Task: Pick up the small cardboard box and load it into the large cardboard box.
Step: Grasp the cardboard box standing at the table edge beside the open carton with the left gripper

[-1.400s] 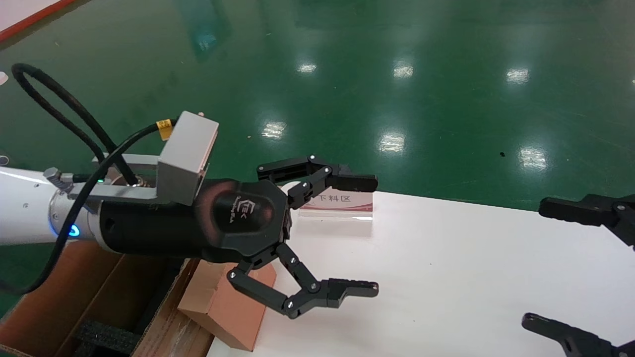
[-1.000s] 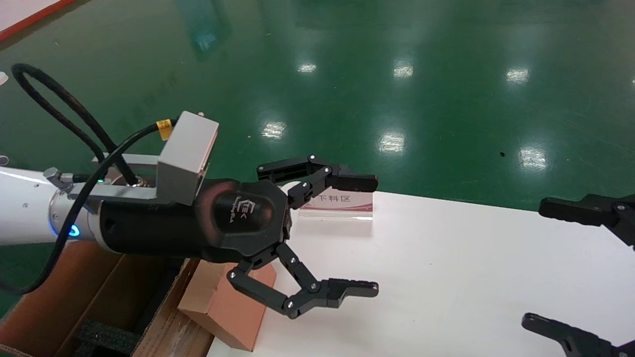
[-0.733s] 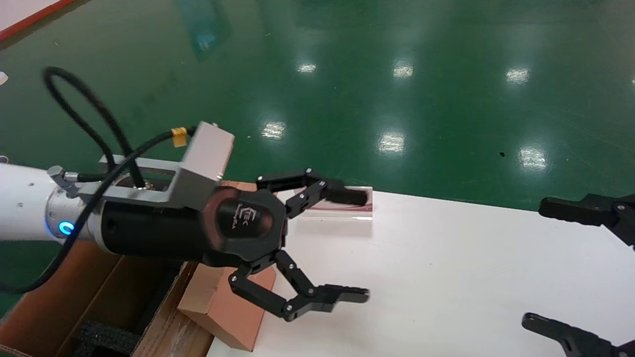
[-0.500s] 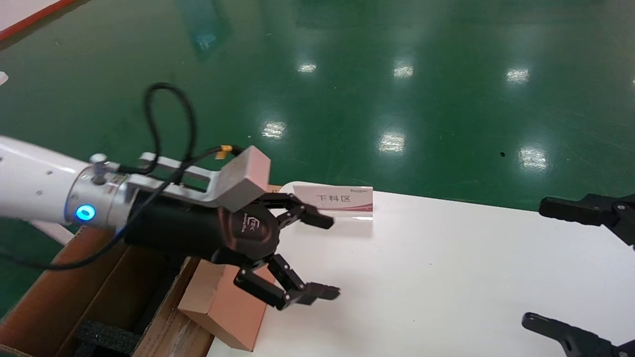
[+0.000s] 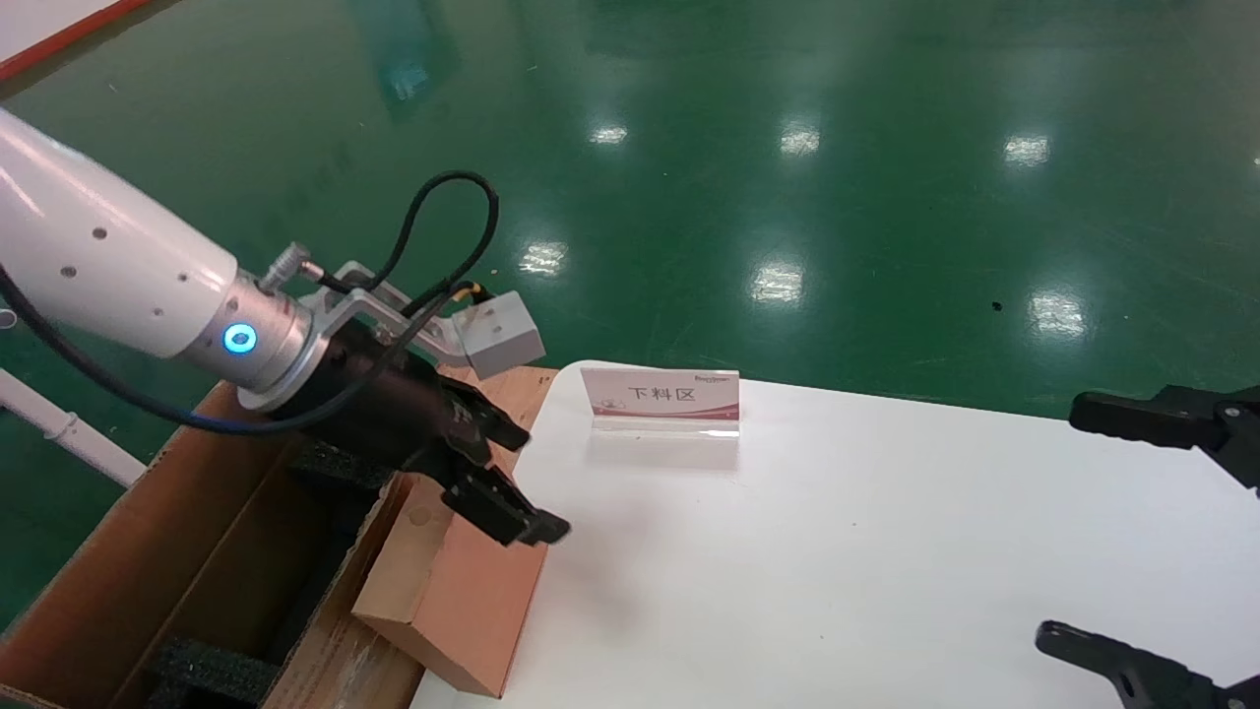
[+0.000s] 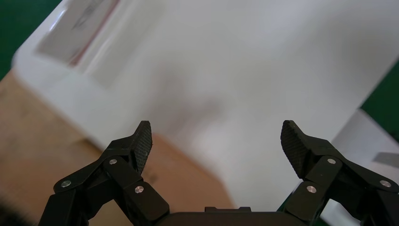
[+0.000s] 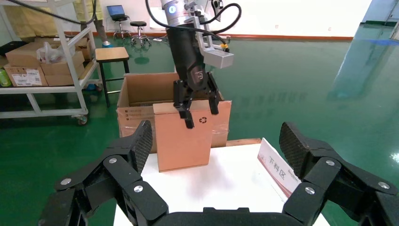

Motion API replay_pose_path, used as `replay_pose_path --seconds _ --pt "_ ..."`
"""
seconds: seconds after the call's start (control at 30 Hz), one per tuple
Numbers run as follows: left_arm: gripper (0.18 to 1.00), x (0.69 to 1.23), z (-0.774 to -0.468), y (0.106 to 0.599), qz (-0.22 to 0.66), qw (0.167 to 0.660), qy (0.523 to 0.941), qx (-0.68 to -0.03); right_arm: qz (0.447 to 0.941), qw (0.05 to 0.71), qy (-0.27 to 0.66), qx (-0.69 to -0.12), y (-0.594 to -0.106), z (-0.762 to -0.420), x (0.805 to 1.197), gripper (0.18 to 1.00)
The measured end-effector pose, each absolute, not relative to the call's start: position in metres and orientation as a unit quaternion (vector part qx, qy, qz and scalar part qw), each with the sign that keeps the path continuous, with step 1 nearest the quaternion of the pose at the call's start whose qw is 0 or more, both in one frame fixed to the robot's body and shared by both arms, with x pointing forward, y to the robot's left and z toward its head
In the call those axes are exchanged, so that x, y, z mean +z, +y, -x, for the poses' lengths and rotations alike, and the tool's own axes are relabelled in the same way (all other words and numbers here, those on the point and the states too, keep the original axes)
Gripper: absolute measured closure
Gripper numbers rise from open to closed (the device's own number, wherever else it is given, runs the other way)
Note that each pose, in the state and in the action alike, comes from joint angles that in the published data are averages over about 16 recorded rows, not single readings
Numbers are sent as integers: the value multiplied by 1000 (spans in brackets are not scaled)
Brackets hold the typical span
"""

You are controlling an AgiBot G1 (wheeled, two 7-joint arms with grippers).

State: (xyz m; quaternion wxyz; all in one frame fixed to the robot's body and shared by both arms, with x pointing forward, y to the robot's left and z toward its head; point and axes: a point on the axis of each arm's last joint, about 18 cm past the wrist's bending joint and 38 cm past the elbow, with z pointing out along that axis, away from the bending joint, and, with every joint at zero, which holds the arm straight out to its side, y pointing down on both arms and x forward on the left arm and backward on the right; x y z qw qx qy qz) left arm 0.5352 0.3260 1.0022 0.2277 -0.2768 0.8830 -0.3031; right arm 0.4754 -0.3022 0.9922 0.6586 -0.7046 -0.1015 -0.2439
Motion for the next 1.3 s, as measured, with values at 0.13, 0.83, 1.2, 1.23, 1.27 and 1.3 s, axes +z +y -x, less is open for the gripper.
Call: replay_pose_path --seconds 0.13,0.83,1.2,1.23,1.27,1.3 --pt "184 1011 -533 324 302 227 883 -279 705 659 -102 -244 -302 -475 992 178" --pt "184 1021 -515 329 399 203 878 -167 705 659 -102 -244 -302 -475 992 178" --pt "184 1010 -518 339 452 201 861 -117 705 659 -102 -244 -302 -475 992 178" --pt "184 1008 -519 340 455 202 860 -116 705 659 -102 -244 -302 -475 992 178" --pt "184 1007 -520 341 458 202 858 -115 705 659 -102 -244 -302 -475 992 178" --pt "184 1006 -521 342 460 203 857 -115 705 659 -102 -244 -302 -475 992 178"
